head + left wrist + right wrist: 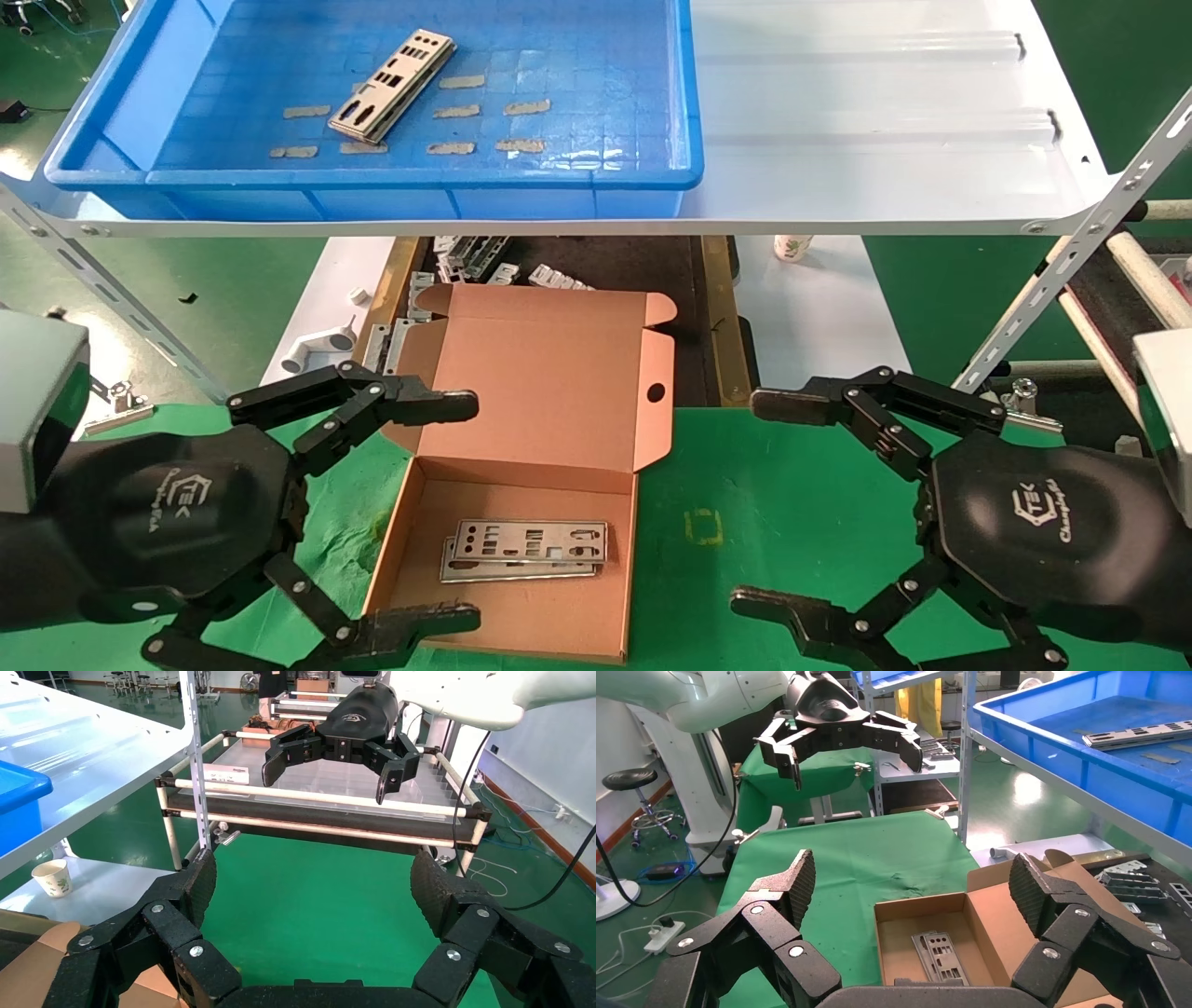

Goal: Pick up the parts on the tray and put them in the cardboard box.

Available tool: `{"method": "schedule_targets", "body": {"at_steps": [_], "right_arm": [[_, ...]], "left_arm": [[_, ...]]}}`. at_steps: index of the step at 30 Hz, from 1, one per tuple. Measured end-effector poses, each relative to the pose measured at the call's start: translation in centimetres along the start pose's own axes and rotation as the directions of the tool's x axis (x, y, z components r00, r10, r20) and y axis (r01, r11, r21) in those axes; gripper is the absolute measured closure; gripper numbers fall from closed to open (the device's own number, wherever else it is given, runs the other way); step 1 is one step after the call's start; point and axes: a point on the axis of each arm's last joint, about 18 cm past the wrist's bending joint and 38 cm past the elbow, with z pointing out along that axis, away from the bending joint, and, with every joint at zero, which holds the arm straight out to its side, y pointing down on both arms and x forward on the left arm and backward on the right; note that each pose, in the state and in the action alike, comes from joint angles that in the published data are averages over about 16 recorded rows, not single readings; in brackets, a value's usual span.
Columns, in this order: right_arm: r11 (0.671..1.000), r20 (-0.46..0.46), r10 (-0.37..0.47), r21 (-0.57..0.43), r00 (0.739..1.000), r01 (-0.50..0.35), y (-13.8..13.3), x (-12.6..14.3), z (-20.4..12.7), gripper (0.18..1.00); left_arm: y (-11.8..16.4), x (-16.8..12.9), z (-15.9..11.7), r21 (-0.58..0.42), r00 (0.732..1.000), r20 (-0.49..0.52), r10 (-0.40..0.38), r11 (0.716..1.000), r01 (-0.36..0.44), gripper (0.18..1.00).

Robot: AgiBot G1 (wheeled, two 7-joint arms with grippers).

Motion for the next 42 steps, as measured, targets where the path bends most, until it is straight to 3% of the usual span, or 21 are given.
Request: {"method": "schedule_targets", "body": {"at_steps": [42], "right_arm": [[1.0,0.0,0.0,0.0,1.0,0.0,0.0,0.0,0.0,0.178]], "left_arm": [[0.24,-0.26,0.08,-0.002,1.0,0.004,-0.002,1.0,0.002,0.184]]}}
